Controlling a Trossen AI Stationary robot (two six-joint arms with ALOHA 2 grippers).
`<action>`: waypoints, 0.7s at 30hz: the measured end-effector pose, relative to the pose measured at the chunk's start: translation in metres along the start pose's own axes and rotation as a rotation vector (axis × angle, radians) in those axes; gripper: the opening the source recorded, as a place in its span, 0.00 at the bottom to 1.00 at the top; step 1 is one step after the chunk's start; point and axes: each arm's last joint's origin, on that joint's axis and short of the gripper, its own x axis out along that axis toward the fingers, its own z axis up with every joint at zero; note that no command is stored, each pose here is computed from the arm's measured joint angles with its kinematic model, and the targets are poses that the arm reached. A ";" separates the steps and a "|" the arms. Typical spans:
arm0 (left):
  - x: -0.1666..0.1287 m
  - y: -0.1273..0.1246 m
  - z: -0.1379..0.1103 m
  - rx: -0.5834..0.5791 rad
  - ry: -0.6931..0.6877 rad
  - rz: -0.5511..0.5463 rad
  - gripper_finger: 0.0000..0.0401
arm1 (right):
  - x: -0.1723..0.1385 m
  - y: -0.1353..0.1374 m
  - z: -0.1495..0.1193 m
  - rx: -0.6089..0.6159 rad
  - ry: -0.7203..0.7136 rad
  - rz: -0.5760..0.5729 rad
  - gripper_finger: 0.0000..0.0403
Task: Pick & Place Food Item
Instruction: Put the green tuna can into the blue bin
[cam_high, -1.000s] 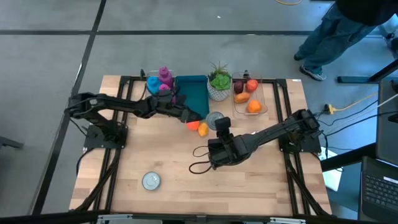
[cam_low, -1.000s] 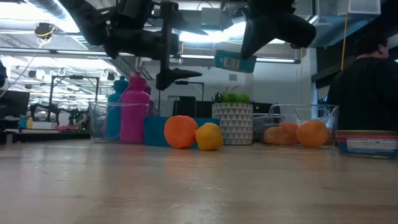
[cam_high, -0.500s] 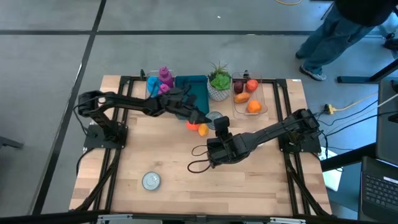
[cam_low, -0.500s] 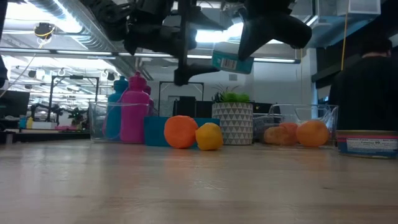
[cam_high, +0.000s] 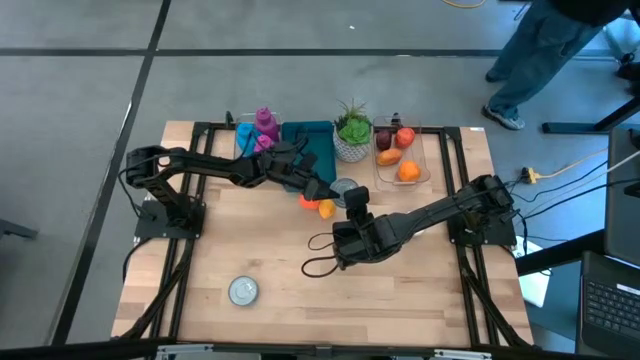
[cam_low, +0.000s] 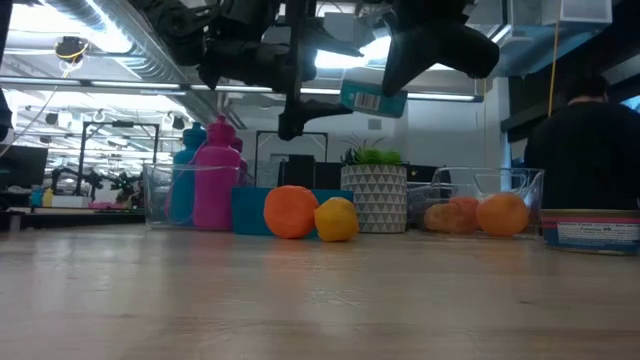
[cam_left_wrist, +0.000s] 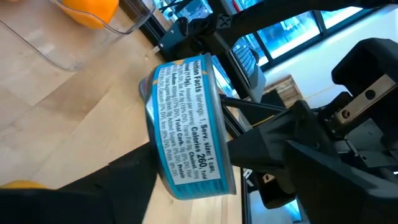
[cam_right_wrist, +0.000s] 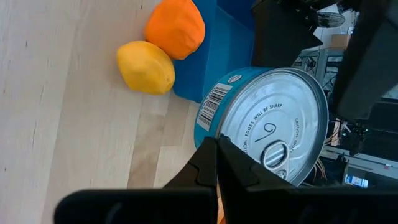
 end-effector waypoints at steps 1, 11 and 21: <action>0.000 0.000 0.000 0.000 0.000 0.000 0.80 | 0.000 0.000 0.000 0.000 0.000 0.000 0.00; 0.000 0.001 0.000 0.011 -0.001 0.008 0.45 | 0.000 0.000 0.000 -0.001 -0.001 -0.004 0.00; -0.001 0.001 0.001 0.045 -0.005 0.000 0.29 | 0.000 0.000 0.000 -0.005 0.001 -0.007 0.00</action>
